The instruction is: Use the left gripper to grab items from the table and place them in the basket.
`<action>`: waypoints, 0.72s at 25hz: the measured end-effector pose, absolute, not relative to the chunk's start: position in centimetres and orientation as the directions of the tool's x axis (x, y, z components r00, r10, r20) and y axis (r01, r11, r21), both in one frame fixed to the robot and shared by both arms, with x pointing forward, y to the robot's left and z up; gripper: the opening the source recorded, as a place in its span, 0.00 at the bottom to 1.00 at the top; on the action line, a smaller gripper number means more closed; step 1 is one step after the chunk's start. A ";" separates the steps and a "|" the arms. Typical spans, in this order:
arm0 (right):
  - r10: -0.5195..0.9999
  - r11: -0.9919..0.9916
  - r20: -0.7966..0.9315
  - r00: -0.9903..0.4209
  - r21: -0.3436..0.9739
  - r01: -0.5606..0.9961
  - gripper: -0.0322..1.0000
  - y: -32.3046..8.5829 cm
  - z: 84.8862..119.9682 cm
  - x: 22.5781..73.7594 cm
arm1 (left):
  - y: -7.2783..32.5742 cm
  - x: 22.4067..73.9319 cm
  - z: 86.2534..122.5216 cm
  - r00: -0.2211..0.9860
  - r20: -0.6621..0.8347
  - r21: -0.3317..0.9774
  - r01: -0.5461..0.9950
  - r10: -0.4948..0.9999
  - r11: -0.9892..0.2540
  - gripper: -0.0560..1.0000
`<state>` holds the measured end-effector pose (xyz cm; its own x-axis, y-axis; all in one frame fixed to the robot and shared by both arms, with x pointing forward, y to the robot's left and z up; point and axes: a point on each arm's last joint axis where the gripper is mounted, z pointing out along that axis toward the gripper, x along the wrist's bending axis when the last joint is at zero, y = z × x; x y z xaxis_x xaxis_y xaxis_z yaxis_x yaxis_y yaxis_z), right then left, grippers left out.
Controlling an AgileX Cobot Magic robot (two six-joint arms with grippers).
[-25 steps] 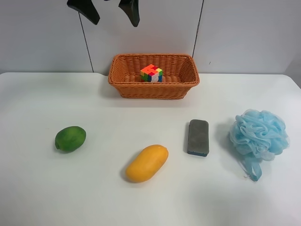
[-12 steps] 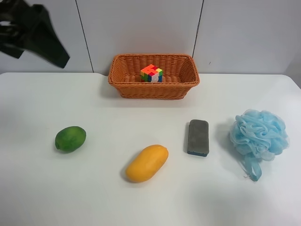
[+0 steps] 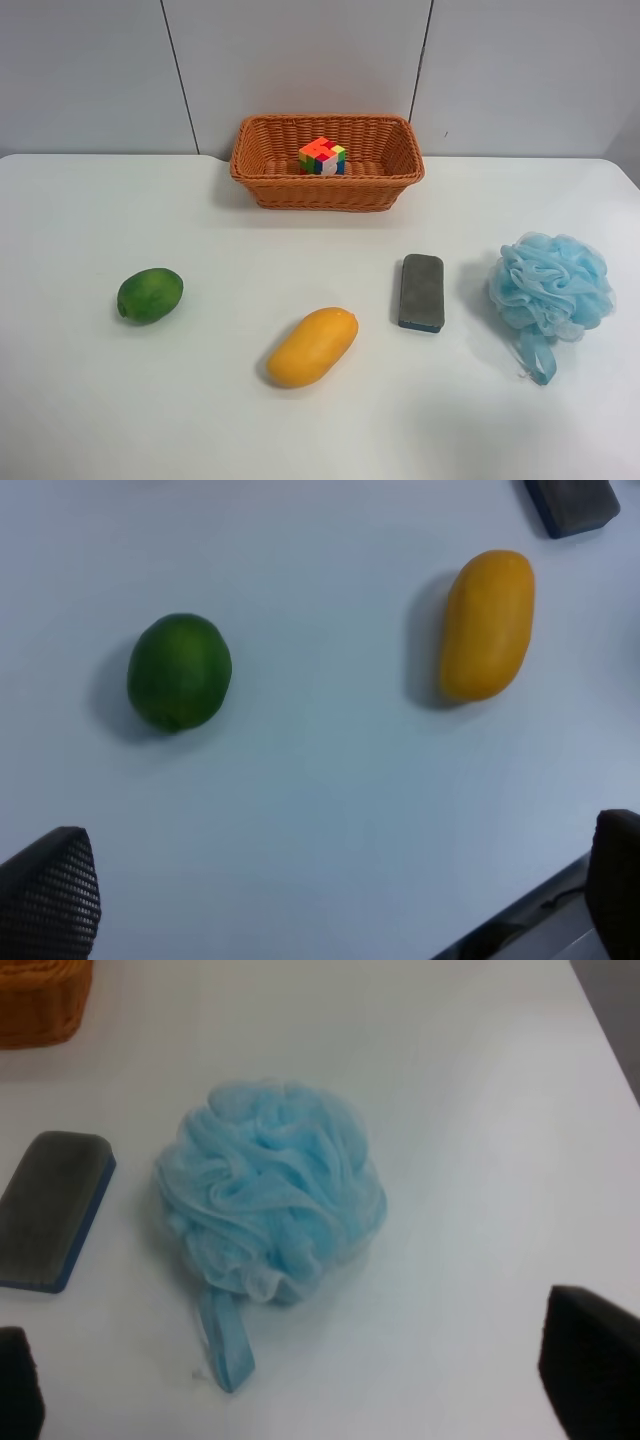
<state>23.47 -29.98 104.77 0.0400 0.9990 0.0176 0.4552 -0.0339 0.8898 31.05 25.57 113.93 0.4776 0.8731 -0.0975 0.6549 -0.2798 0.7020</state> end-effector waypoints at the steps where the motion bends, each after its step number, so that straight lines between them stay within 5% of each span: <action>1: 0.999 -0.034 0.018 0.040 0.890 0.455 0.99 -30.0 104.8 23.5 | 26.0 30.4 113.6 0.471 -0.096 0.713 0.647 0.877 -0.270 0.96; 10: 0.999 -0.034 0.018 0.040 0.890 0.455 0.99 -30.0 104.8 23.5 | 28.6 27.5 107.3 0.301 -0.018 0.741 0.644 0.953 -0.190 0.99; 18: 0.999 -0.034 0.018 0.040 0.890 0.455 0.99 -30.0 104.8 23.5 | 29.1 25.1 105.6 0.209 -0.011 0.835 0.540 0.978 -0.106 0.99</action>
